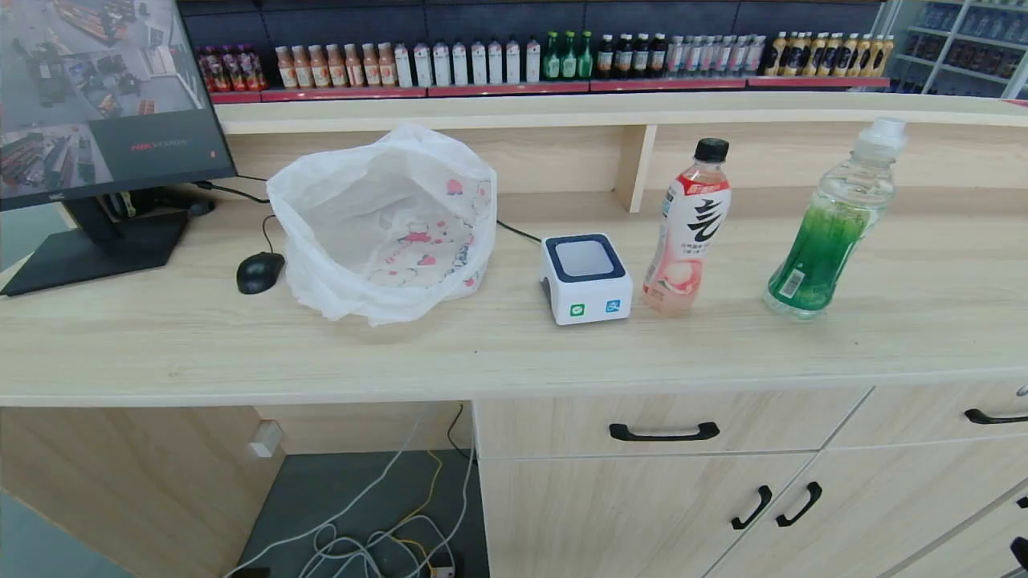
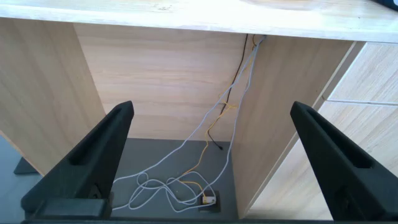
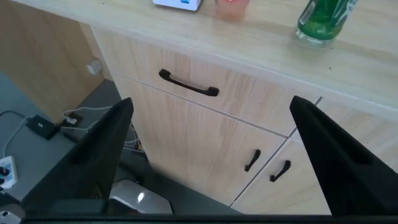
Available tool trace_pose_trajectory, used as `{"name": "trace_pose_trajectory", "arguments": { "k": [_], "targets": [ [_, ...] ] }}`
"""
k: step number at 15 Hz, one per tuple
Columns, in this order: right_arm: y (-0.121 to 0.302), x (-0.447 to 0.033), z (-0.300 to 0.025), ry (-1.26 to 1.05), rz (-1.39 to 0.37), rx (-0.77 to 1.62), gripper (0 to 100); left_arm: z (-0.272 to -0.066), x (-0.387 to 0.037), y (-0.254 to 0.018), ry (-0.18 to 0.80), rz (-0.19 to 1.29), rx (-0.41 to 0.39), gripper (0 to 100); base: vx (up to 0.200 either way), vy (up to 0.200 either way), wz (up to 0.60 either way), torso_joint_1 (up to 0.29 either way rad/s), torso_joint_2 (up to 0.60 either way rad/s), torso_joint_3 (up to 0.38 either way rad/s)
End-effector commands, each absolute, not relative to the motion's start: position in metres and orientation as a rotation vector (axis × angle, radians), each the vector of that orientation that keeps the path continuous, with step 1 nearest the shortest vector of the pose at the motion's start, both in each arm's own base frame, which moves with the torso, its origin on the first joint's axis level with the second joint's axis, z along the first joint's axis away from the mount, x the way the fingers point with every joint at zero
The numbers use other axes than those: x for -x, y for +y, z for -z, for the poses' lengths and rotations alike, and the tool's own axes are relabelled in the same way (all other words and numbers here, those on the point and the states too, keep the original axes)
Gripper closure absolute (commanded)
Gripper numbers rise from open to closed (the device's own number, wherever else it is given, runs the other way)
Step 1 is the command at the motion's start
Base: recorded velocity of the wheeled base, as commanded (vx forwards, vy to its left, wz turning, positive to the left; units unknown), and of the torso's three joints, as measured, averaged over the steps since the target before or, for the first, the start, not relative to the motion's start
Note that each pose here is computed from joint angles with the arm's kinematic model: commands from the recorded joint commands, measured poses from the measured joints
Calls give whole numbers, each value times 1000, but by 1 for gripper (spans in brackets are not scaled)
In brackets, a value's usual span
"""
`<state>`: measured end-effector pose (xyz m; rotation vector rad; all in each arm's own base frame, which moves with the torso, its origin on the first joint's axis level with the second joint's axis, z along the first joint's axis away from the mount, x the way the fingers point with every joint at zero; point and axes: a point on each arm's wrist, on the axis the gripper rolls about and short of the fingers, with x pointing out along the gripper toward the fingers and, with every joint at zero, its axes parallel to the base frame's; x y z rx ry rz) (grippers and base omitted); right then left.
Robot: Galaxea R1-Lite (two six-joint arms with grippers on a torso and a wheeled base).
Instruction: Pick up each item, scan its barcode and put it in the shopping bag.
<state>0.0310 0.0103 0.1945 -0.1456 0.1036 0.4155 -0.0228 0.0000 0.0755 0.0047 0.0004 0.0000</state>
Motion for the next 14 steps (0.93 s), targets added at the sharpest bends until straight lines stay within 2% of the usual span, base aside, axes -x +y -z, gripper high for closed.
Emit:
{"name": "trace_pose_trajectory", "arguments": {
  "k": [1, 9, 14],
  "targets": [
    [23, -77, -194, 203, -512, 187, 0, -75, 23, 0, 0, 0, -5, 0, 0, 0, 0, 0, 0, 0],
    [55, -160, -199, 124, -578, 166, 0, -75, 23, 0, 0, 0, -5, 0, 0, 0, 0, 0, 0, 0],
    [79, -220, -220, 23, -588, 143, 0, -75, 23, 0, 0, 0, -5, 0, 0, 0, 0, 0, 0, 0]
  ]
}}
